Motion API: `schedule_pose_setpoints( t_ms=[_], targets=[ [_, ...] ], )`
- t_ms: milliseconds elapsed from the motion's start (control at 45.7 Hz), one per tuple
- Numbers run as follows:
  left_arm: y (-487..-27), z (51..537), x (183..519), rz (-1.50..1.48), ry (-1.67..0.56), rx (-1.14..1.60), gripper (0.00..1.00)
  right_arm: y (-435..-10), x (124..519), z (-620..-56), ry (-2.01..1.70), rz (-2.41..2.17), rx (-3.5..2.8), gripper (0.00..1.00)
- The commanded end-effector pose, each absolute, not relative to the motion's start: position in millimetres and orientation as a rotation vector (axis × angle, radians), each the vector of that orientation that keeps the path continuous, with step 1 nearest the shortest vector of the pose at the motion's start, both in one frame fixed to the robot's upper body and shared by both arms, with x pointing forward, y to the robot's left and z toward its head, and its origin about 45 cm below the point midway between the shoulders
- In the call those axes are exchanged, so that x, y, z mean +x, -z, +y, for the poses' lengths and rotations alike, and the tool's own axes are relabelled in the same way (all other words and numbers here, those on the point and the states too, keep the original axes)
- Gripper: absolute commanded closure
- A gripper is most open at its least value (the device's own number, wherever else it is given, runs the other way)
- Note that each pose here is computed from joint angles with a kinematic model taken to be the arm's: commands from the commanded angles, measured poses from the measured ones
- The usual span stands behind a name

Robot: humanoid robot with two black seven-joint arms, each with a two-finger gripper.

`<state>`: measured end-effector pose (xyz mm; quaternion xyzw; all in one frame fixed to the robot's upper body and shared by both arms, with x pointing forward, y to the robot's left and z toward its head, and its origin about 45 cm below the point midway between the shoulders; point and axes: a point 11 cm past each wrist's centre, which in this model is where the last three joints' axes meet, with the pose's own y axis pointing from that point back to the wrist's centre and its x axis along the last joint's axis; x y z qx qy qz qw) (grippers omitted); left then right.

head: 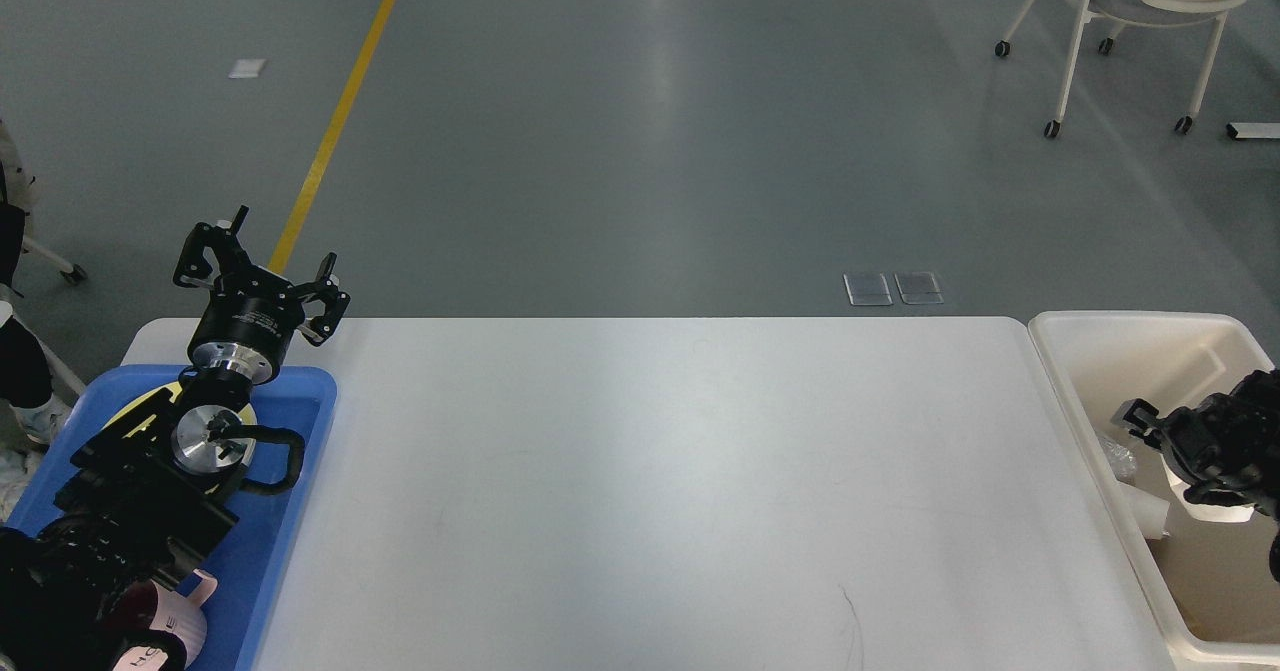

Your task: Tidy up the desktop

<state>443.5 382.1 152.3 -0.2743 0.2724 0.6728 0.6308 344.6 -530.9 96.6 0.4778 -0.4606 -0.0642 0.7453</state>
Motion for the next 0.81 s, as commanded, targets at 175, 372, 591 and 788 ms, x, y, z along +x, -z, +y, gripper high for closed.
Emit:
schedule_pose_setpoints(
  t_ms=[175, 372, 591, 788],
  targets=[
    [-152.2, 382.0, 443.5, 0.624, -1.540, -0.628, 0.00, -90.5, 340.1, -528.2, 0.160, -0.989, 1.065, 0.00],
    [-152.4, 382.2, 443.5, 0.623, -1.541, -0.629, 0.00, -91.2, 340.5, -529.6, 0.144, -0.994, 1.047, 0.00],
    [-152.2, 382.0, 443.5, 0.624, -1.540, -0.628, 0.01, -89.5, 337.1, -533.3, 0.124, -1.000, 1.014, 0.00],
    [-152.4, 382.2, 443.5, 0.623, -1.541, -0.629, 0.00, -86.9, 336.7, -531.3, 0.123, -1.010, 1.016, 0.00]
  ],
)
